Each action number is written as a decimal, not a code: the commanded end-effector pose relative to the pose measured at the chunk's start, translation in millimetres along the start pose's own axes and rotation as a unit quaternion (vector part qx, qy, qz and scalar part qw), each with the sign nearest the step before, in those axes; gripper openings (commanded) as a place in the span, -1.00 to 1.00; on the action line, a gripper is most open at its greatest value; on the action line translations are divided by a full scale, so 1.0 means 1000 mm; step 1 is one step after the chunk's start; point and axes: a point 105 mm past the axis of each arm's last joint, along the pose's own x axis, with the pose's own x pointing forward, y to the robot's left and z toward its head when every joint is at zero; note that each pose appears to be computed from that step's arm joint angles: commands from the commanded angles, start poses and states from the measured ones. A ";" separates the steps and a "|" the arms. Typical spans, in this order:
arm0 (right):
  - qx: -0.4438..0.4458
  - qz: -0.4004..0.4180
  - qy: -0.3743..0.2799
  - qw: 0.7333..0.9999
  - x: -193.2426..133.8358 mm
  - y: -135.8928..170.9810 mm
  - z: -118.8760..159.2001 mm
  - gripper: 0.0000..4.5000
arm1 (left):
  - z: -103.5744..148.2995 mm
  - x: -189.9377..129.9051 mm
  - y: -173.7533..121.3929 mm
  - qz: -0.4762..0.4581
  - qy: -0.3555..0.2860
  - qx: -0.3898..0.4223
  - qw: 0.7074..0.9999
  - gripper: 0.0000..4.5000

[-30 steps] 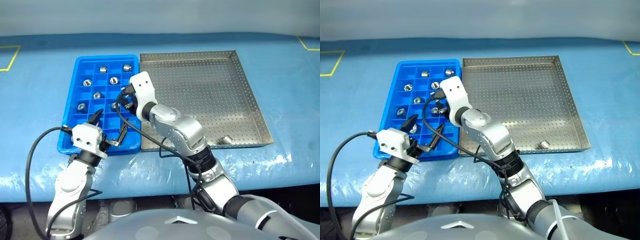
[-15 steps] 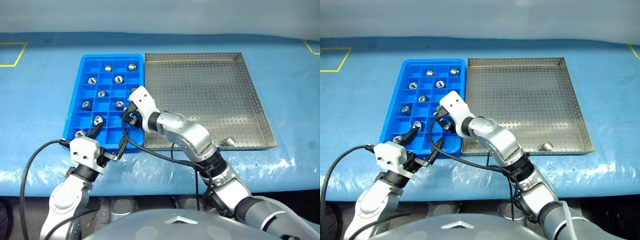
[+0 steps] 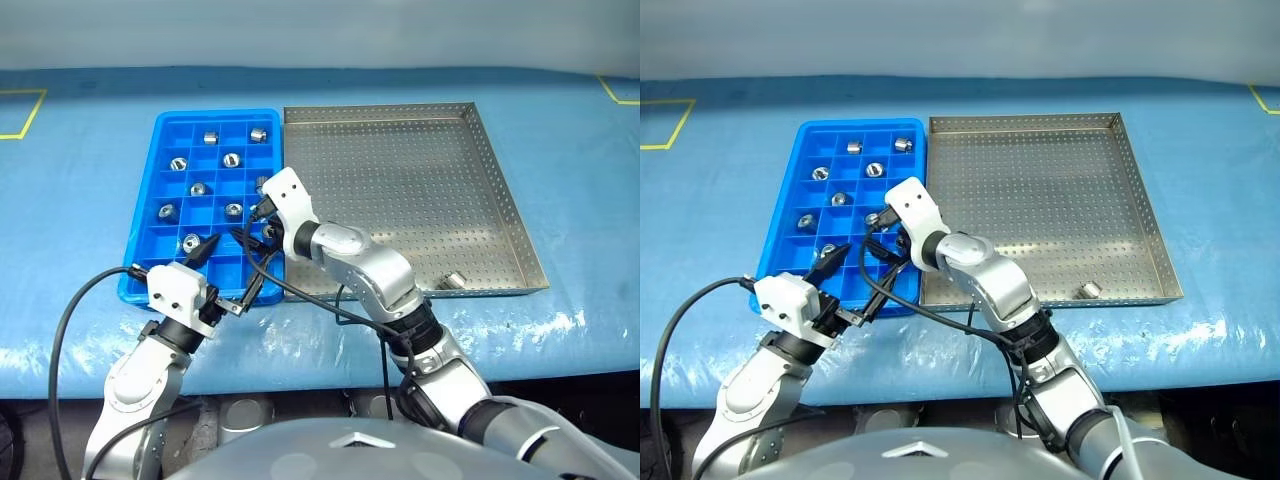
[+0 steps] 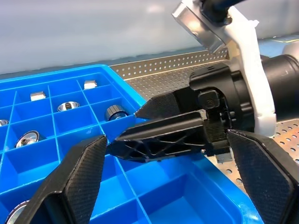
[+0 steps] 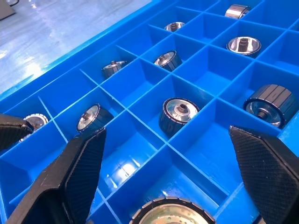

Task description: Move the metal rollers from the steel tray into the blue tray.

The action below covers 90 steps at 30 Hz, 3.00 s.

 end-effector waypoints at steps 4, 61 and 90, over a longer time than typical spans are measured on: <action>-0.017 0.014 -0.039 0.999 0.007 0.006 0.018 0.98 | 0.004 0.000 -0.003 -0.008 -0.012 -0.001 1.000 1.00; 0.300 0.263 -0.302 0.866 -0.123 -0.018 0.110 0.98 | 0.038 -0.001 -0.031 -0.116 -0.121 -0.362 0.917 1.00; 0.345 0.308 -0.287 0.839 -0.124 0.006 0.110 0.98 | 0.074 0.036 -0.041 -0.204 -0.223 -0.346 0.888 1.00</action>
